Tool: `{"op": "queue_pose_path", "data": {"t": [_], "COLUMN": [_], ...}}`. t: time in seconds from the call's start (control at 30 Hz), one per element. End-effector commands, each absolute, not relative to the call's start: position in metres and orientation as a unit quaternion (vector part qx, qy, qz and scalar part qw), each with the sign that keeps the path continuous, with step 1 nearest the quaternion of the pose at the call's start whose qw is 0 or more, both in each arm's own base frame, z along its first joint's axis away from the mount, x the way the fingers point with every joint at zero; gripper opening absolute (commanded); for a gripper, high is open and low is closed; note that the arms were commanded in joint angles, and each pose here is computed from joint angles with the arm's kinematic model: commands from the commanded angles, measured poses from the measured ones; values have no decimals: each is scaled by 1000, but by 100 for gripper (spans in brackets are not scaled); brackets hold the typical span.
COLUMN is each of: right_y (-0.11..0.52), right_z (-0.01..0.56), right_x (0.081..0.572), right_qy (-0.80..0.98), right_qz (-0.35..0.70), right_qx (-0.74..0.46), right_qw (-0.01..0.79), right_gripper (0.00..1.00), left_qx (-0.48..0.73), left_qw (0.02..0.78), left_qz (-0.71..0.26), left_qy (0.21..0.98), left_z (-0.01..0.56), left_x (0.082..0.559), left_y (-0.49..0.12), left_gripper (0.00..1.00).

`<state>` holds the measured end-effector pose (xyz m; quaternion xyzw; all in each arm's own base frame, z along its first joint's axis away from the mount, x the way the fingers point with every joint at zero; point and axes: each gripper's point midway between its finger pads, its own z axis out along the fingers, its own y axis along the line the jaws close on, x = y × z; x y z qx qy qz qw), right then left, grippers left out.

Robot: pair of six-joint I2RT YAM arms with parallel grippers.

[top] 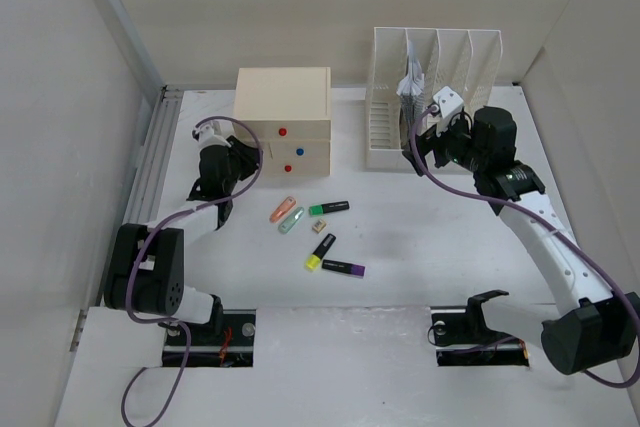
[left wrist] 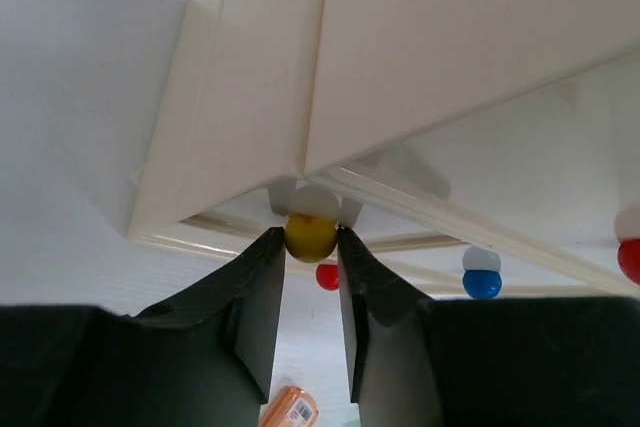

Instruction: Organize the desk

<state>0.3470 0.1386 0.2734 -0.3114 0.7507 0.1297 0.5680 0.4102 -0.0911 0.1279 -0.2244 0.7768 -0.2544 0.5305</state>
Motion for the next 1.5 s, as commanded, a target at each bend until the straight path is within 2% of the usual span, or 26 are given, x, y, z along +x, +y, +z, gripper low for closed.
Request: {"op": "queue_pose_path", "data": {"t": [0.0, 0.23, 0.47, 0.83, 1.1, 1.13, 1.17, 1.2, 1.23, 1.27, 1.33, 1.4, 1.47], "right_y": [143, 143, 143, 146, 146, 146, 146, 146, 146, 146, 146, 146, 147], "right_z": [297, 297, 297, 297, 301, 301, 301, 301, 301, 301, 301, 301, 301], "right_x": [354, 354, 354, 352, 351, 351, 351, 351, 351, 351, 351, 351, 350], "right_qy": [727, 727, 727, 725, 722, 722, 722, 722, 722, 722, 722, 722, 721], "right_qz": [131, 131, 131, 141, 141, 141, 141, 141, 141, 141, 141, 141, 144], "right_qx": [-307, -307, -307, -308, -308, -308, -308, -308, -308, -308, -308, -308, -311], "right_qw": [601, 601, 601, 599, 603, 603, 603, 603, 603, 603, 603, 603, 602], "right_gripper": [100, 100, 100, 100, 100, 100, 100, 100, 100, 100, 100, 100, 100], "left_qx": [-224, -230, -253, -268, -269, -269, -269, -266, -265, -267, -260, -255, -250], "left_qw": [573, 566, 555, 576, 573, 573, 572, 573, 576, 568, 568, 568, 575], "left_qz": [-257, -265, -281, -305, -296, -296, -295, -293, -294, -290, -291, -297, -306], "left_qy": [745, 746, 741, 710, 716, 716, 716, 717, 715, 722, 725, 724, 716], "left_z": [160, 151, 135, 141, 135, 135, 137, 137, 139, 136, 140, 144, 157], "left_x": [429, 413, 383, 336, 325, 325, 325, 325, 325, 324, 325, 322, 318], "left_y": [-85, -86, -83, -83, -79, -79, -79, -79, -79, -79, -80, -82, -84], "left_gripper": [24, 0, 0, 0, 0, 2, 11, 40, 57, 71, 90, 99, 99]}}
